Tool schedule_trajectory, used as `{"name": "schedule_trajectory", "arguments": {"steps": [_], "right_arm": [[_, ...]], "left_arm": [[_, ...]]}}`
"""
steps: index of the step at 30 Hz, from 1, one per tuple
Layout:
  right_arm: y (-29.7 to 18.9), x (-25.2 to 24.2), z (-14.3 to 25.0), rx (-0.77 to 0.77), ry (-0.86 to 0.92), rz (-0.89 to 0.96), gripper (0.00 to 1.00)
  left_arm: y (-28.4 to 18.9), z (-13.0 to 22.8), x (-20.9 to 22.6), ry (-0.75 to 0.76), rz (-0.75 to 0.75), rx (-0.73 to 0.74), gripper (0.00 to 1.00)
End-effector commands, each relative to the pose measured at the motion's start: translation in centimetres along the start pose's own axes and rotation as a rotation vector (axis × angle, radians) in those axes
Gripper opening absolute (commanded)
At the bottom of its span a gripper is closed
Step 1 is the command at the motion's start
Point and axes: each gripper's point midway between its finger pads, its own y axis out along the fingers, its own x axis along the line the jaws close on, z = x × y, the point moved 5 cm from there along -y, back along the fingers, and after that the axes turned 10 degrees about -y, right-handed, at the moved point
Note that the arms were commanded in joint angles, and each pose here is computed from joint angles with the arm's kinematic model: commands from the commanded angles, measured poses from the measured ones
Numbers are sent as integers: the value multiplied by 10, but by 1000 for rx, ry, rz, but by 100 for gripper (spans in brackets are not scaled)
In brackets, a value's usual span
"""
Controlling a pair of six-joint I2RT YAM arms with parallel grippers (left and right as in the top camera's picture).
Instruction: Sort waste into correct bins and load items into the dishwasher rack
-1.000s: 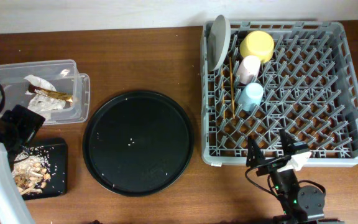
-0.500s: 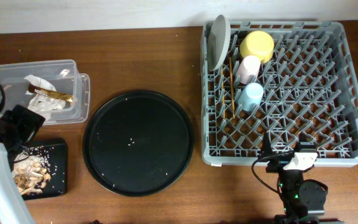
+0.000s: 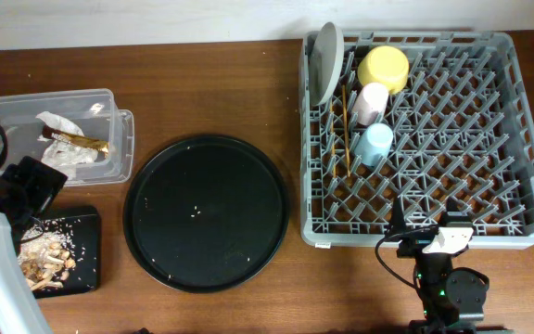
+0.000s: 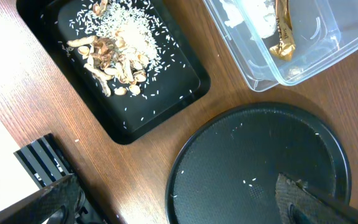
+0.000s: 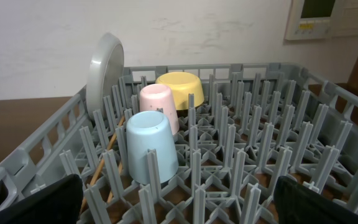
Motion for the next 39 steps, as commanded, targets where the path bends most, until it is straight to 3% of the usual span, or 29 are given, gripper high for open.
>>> {"name": "schedule_trajectory", "arguments": {"steps": [1,6,9,11,13,15,19,23,27,30,33,35,39], "right_arm": [[1,-1,8,13,-10,7,98],[1,-1,8,13,-10,7,98],[1,-1,8,13,-10,7,98],[1,-1,8,13,-10,7,98],[1,-1,8,13,-10,7,99],[1,-1,8,13,-10,7,98],[1,-1,8,13,-10,7,98],[1,-1,7,13,-10,7,99],[1,-1,7,13,-10,7,98],[1,-1,8,13,-10,7,98],[1,-1,7,13,-10,7,99],[1,-1,7,13,-10,7,98],[1,-1,7,13,-10,7,98]], "left_arm": [[-1,-1,1,-3,-1,-6,99],[0,6,9,20,-52,33,99],[5,28,18,63,-60,56,99],[19,45,6,141,45,-6,99],[42,80,-19,351,263,-110,99],[60,106,-32,452,447,-229,99],[121,146,-5,483,535,-270,99],[148,156,6,466,621,-340,99],[139,158,10,389,892,-518,99],[102,161,1,511,1135,-720,99],[97,161,0,657,1095,-843,99],[112,167,2,762,1023,-819,99],[112,166,3,802,999,-853,99]]}}
